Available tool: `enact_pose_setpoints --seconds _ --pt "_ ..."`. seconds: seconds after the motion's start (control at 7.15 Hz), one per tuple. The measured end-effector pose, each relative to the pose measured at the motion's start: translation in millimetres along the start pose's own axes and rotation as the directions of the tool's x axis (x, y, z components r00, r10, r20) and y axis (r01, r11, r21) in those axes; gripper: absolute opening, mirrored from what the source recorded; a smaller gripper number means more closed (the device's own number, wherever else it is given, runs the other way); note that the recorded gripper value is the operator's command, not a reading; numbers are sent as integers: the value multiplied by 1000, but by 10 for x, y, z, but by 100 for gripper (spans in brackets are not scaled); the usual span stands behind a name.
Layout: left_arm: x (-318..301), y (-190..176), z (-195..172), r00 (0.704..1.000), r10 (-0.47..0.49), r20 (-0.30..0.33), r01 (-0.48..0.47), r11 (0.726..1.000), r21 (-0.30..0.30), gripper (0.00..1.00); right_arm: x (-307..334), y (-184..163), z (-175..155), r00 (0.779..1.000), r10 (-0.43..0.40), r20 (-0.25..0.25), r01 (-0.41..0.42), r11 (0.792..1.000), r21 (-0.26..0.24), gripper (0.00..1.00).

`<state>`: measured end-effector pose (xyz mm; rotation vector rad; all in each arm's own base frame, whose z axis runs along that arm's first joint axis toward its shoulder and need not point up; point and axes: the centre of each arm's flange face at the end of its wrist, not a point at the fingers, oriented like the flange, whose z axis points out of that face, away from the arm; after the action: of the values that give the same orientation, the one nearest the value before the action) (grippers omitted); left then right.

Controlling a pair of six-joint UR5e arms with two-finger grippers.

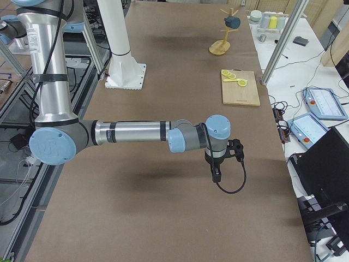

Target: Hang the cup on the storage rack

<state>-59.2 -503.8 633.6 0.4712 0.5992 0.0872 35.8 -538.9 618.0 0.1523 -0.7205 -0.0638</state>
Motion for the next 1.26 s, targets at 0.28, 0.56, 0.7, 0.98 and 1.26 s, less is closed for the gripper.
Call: enact_pose_setpoints --seconds 0.28,0.56,0.7,0.98,1.26 --pt "157 -218 -228 994 -104 -41 95 978 -185 98 90 56 42 1000 17 -12 -18 1000 -9 100" --pt "293 -88 -255 965 -199 -170 147 950 -275 98 131 86 80 1000 25 -13 -25 1000 -17 100" --pt "295 51 -246 958 -221 -185 160 942 -296 98 142 92 93 999 30 -12 -30 999 -20 100" --pt "342 108 -332 961 -211 -178 154 945 -288 98 141 97 112 999 42 -1 -42 999 -25 100" --pt "405 119 -436 963 -200 -179 147 951 -273 98 92 81 72 999 36 14 -36 999 -17 100"
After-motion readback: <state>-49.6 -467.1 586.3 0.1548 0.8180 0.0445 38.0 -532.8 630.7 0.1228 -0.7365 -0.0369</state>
